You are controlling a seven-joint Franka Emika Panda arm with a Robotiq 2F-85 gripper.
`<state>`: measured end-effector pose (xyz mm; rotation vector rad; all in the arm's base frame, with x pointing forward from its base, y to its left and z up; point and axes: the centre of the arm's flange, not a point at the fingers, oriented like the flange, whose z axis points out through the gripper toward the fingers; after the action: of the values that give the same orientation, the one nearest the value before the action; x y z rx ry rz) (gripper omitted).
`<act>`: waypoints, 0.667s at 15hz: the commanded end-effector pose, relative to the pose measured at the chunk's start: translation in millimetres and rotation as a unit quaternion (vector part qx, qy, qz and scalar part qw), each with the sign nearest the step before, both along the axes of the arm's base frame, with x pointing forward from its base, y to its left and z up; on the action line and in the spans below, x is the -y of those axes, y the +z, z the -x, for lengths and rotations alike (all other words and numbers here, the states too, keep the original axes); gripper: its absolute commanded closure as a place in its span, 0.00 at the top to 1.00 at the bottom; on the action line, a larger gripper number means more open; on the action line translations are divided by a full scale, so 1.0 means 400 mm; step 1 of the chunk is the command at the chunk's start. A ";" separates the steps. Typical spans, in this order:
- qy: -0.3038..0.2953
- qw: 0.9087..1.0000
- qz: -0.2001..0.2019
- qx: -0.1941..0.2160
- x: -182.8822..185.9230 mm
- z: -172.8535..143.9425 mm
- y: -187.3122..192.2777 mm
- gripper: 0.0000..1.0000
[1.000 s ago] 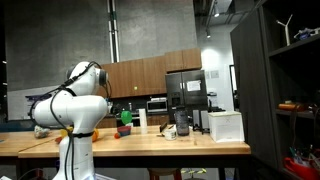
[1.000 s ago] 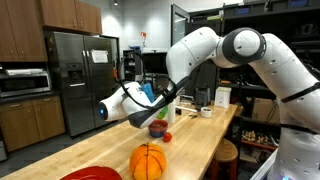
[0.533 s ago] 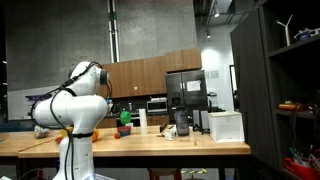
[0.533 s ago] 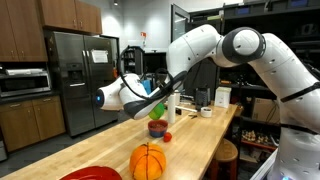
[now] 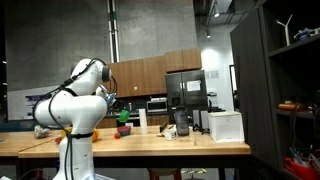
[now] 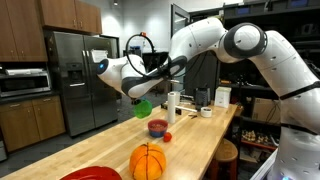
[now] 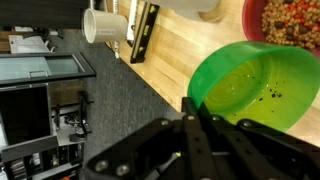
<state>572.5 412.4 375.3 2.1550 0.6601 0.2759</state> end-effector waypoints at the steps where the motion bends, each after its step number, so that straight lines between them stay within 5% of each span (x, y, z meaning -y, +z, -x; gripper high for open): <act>1: 0.011 0.995 -0.100 -0.010 0.015 -0.023 0.031 0.01; 5: 0.027 0.977 -0.208 -0.039 0.015 -0.048 0.000 0.01; 10: 0.045 0.936 -0.336 -0.088 0.018 -0.040 -0.037 0.01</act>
<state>598.8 417.2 365.2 2.7011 0.7874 0.4170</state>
